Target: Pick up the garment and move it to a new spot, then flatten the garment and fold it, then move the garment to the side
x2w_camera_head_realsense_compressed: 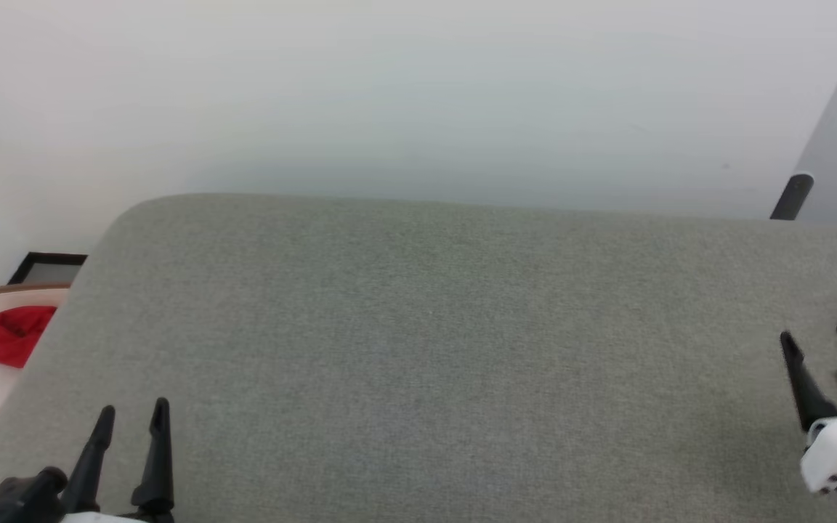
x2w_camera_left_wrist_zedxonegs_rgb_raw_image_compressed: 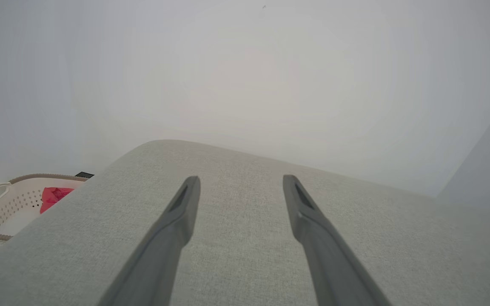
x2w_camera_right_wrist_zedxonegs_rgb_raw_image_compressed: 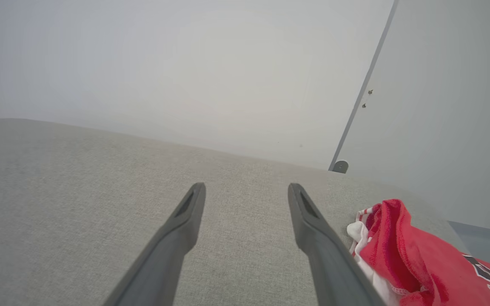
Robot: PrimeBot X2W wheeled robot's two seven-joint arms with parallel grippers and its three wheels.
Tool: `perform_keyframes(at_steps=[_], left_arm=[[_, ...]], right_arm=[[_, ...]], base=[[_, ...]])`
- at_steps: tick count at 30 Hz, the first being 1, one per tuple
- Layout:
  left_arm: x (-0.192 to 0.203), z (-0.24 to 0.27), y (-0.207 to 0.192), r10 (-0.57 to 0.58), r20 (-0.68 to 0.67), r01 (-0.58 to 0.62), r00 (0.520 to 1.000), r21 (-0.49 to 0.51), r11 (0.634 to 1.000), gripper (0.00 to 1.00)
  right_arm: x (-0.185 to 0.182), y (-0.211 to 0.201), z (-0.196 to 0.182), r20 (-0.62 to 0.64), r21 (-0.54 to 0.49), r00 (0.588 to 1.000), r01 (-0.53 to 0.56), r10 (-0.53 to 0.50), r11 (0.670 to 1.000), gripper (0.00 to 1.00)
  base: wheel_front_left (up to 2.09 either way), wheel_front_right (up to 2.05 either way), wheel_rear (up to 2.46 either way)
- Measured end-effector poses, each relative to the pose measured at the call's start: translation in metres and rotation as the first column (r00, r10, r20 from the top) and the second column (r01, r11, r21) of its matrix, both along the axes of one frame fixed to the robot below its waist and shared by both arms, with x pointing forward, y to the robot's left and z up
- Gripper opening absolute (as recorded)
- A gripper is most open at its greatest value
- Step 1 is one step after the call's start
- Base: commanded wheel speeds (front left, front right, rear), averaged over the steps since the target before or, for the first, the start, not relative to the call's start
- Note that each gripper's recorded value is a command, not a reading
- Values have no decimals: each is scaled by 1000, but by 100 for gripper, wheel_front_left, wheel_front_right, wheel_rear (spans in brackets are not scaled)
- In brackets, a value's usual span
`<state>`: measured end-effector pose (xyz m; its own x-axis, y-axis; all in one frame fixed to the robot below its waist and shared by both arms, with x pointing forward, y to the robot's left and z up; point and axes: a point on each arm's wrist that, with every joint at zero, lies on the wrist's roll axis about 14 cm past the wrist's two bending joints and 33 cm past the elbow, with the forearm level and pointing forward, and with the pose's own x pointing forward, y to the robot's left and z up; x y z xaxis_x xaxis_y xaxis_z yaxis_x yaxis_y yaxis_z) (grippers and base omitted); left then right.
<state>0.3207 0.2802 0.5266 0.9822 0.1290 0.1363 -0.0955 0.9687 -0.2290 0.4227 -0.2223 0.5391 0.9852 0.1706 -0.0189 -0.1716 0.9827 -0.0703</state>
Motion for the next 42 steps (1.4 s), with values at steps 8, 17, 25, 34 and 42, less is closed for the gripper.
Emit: perform_keyframes(at_steps=[8,17,25,34,42], left_arm=[[-18,-3,14,51,-3,-51,999,3,999,100],[-28,-5,19,73,-7,-73,997,6,997,100],[-26,-13,11,45,-37,-44,998,27,999,100],[-22,-17,4,15,-58,-12,998,59,998,100],[-21,-18,2,11,-62,-7,998,63,998,100]], right_arm=[[-21,15,-22,-8,57,1000,8,-7,998,100],[-43,23,-36,-10,79,1000,21,-20,997,100],[-55,30,-39,-8,86,1000,25,-24,996,100],[-58,30,-39,-11,89,1000,30,-29,996,100],[-59,29,-40,-11,90,999,33,-32,995,100]], base=[[0,0,0],[0,0,0],[0,0,0],[0,0,0],[0,0,0]])
